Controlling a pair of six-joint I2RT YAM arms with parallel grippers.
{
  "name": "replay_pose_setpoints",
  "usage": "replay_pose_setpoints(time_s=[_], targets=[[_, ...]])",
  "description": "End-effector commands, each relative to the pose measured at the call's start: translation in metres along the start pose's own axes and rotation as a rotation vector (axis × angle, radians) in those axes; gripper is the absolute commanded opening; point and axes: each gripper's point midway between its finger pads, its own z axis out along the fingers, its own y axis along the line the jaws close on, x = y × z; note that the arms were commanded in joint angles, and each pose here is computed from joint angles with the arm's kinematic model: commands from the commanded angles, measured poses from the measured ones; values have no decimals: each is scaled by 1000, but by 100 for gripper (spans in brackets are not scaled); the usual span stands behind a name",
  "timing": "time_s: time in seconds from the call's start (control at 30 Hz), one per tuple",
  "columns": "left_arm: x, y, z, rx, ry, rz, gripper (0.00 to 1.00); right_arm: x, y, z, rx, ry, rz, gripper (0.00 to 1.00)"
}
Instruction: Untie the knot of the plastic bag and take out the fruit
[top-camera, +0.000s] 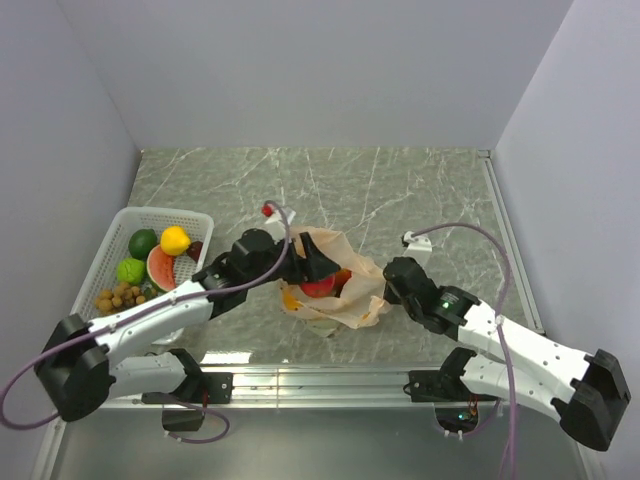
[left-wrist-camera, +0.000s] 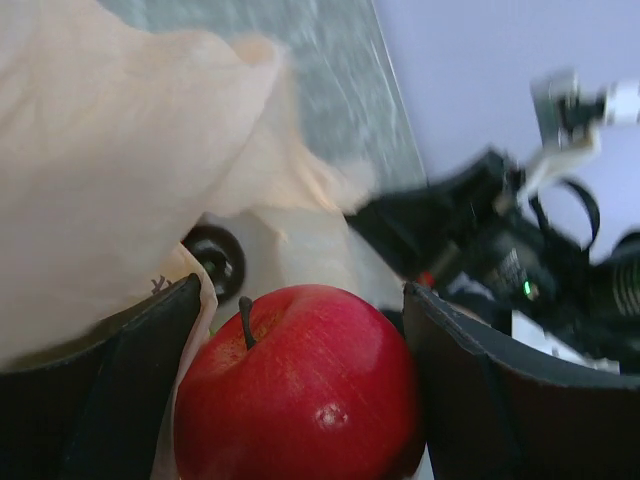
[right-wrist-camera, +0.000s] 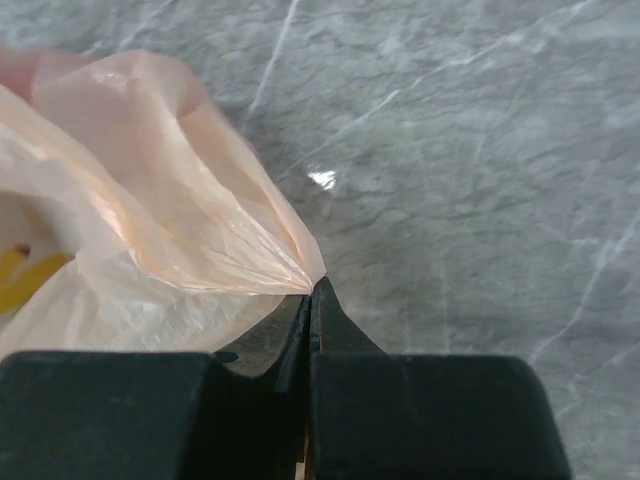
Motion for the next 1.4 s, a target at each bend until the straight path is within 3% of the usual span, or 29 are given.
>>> replay_pose_setpoints(time_s=[0.0, 0.23, 0.37, 0.47, 0.53, 0.63, 0.67, 0.77, 0.9, 1.03, 1.2, 1.3, 1.37], targets=[[23, -54, -4, 224, 191, 75, 19, -35, -14, 3, 131, -87, -17, 0], [27, -53, -32, 227, 225, 195, 19, -60, -59, 9, 271, -101, 53, 0], [-12, -58, -56, 235, 60, 205, 18, -49, -68, 13, 290, -71, 44, 0], [-60, -14, -61, 6, -144, 121, 18, -34, -66, 15, 262, -31, 56, 0], [-74, 3, -63, -61, -199, 78, 17, -29, -59, 15, 202, -27, 57, 0], [-70, 5, -50, -51, -181, 31, 17, -31, -37, 7, 63, -34, 44, 14], [-63, 7, -39, -34, -150, 7, 17, -33, -30, 2, 24, -43, 24, 27], [-41, 26, -16, -79, -107, -93, 18, -49, -7, -19, -117, -102, 2, 52], [-17, 36, 11, -193, -124, -115, 23, -75, 25, -55, -314, -189, -14, 63], [1, 53, 33, -323, -126, -67, 31, -82, 52, -75, -462, -211, -42, 66], [29, 102, 52, -513, -78, 52, 39, -58, 59, -58, -446, -137, -75, 66], [42, 128, 50, -609, -48, 105, 54, -39, 65, -50, -453, -91, -96, 67], [44, 129, 47, -615, -46, 120, 78, -30, 71, -48, -467, -66, -111, 67]])
